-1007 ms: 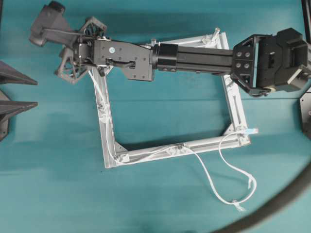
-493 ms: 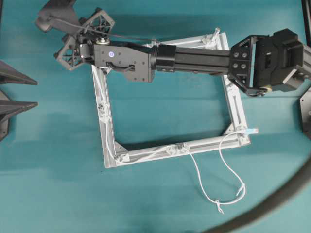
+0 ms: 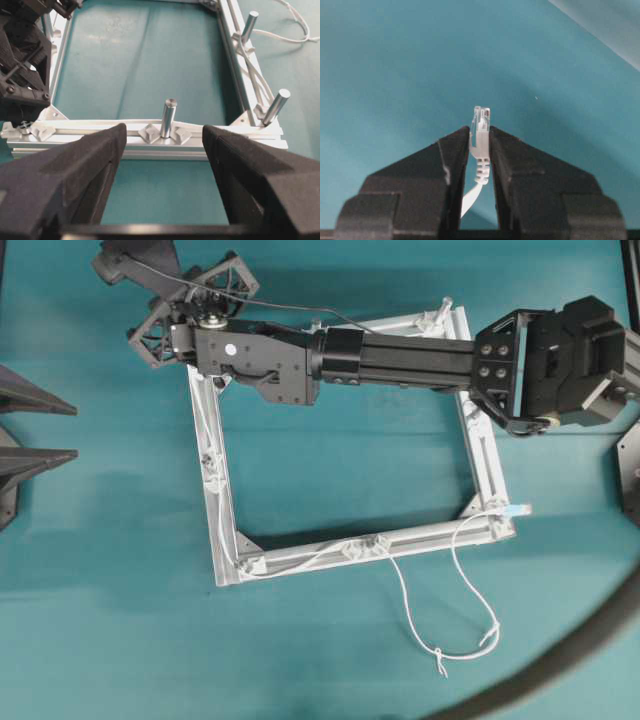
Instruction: Move the cable alternately left and right between 8 pins so it hooks onto each one.
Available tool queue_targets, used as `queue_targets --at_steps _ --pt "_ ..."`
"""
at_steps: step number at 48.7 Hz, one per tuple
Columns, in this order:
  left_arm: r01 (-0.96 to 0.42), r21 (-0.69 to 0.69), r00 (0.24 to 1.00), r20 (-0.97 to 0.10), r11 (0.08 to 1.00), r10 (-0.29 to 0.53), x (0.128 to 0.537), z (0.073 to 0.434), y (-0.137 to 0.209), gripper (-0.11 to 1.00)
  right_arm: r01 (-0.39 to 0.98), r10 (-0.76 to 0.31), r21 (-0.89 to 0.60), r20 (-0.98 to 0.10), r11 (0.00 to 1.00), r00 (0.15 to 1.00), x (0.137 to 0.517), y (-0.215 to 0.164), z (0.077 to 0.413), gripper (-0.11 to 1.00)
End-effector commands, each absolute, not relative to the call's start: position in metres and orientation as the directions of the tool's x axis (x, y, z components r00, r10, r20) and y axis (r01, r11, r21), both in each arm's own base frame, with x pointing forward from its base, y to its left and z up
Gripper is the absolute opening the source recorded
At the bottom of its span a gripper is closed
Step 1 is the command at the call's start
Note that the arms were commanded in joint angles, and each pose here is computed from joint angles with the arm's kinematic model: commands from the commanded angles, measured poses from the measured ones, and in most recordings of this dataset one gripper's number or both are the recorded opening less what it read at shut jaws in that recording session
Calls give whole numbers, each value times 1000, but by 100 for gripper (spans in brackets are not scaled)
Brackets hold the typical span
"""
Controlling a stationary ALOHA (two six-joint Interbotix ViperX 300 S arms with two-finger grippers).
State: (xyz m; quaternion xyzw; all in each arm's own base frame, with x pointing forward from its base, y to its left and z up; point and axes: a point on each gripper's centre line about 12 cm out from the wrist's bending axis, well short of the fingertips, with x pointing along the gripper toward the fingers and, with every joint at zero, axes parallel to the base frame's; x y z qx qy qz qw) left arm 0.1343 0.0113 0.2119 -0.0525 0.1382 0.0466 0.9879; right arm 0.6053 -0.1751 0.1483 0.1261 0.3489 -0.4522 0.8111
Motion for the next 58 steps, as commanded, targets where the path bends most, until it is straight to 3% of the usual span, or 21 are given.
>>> queue_targets --at_steps 1,24,58 --pt "-105 -89 960 -269 990 78 135 216 11 74 827 -658 -74 -647 558 386 603 -174 187 16" --pt "-103 -89 960 -268 991 76 135 216 11 74 823 -610 -32 -688 567 394 569 -149 186 16" --pt "-106 -91 960 -271 990 78 135 214 11 74 744 -466 117 -713 658 524 514 -91 191 16"
